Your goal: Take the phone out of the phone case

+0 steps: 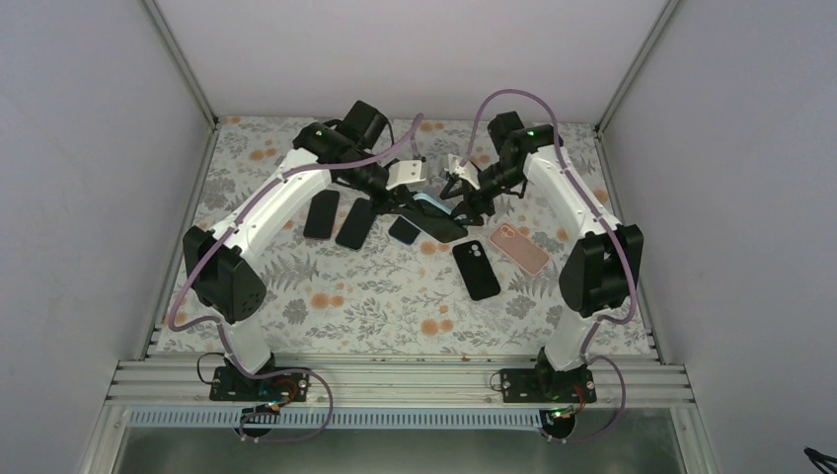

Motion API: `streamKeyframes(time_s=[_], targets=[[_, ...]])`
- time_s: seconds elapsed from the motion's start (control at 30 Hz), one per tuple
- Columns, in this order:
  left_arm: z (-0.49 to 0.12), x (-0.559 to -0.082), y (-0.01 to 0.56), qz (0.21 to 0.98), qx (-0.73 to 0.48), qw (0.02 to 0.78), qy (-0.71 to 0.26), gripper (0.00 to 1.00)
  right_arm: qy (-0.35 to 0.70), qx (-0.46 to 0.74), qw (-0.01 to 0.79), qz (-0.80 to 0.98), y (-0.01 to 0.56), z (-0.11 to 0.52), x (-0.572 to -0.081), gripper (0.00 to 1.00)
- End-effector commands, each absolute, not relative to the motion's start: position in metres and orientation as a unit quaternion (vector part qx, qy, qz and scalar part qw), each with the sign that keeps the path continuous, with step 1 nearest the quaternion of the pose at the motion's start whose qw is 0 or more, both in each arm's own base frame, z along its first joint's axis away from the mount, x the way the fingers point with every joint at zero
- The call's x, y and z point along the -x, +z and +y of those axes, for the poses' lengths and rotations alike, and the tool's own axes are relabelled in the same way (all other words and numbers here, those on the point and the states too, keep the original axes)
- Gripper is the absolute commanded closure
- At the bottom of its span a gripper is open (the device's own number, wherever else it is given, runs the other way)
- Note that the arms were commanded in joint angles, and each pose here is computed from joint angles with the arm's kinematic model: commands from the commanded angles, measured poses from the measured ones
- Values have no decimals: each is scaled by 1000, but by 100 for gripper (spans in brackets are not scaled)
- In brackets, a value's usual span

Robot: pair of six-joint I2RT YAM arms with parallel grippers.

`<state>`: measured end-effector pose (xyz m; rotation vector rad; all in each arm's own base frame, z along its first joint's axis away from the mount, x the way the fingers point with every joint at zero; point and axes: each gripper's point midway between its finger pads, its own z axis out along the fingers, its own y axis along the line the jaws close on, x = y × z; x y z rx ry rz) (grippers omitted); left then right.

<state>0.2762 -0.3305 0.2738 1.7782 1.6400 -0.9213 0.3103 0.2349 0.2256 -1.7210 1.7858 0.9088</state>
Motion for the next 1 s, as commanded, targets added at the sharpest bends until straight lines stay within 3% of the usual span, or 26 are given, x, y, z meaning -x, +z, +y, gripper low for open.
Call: streamKeyframes(time_s=[0.0,0.07,0.17,0.23,0.27,0.4,0.43,0.53,0.6,0.7,0.73,0.97], targets=[[-395,-273,341,459,-681,425,-380,98,488,641,253,536,270,305,-243,24],[-398,-290,335,472,-675,446,-350,98,498,635,248,536,271,308,-240,34],[-400,-320,328,501,-660,478,-291,98,506,623,243,545,276,310,-243,65],[-396,-342,329,522,-637,513,-242,98,511,607,238,560,277,309,-250,92],[-393,-355,334,530,-620,541,-206,98,516,597,236,567,278,306,-253,96],[-376,-386,337,568,-584,569,-115,97,520,563,248,593,277,286,-274,97],[-371,-393,338,579,-574,570,-100,92,521,553,255,598,277,277,-279,97],[-351,-409,350,589,-546,594,-46,58,517,522,266,624,271,255,-299,97],[-340,-413,360,586,-530,612,-21,47,511,505,265,644,263,243,-312,97],[-324,-420,380,583,-501,640,12,9,518,471,265,663,258,228,-326,97],[-320,-424,386,586,-492,644,25,4,525,458,269,665,259,223,-331,97],[-327,-413,397,581,-471,663,21,0,554,354,300,692,277,195,-385,97]])
